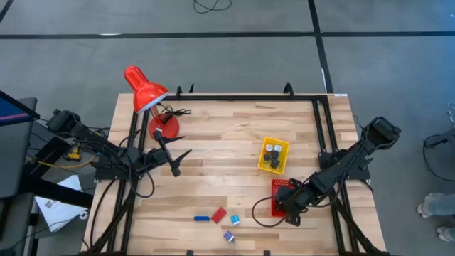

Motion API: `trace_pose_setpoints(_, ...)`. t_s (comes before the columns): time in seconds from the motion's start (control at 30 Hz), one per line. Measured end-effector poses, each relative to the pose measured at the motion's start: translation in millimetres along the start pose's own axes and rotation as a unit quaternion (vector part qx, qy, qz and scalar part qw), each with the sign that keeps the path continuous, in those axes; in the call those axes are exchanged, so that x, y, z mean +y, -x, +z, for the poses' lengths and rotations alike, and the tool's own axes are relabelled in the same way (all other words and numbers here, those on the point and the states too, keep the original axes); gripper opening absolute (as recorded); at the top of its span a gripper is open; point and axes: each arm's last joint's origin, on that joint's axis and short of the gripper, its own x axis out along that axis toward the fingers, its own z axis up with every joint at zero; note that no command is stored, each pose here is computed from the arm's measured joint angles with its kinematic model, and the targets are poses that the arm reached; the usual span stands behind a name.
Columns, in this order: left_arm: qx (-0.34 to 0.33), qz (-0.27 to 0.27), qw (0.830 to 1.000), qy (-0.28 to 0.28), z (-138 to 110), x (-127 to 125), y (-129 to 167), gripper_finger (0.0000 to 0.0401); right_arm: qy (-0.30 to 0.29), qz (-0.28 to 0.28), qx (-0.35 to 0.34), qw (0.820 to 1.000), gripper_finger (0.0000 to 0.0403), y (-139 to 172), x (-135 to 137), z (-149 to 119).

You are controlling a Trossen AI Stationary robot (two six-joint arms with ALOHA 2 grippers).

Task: Pick & Place Office items
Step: Put the black digital timer into the red bin

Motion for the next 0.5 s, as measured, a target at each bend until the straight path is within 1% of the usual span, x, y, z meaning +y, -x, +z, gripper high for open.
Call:
trace_pose_setpoints(0.17,0.000,0.000,1.000,0.000,0.0,0.0,0.0,0.0255,-0.001,0.017,-0.012,1.000,0.0056,3.4,2.0,1.7)
trace_pose_setpoints(0.5,0.000,0.000,1.000,0.000,0.0,0.0,0.0,0.0255,-0.004,0.024,-0.014,1.000,0.0060,6.0,1.6,1.4)
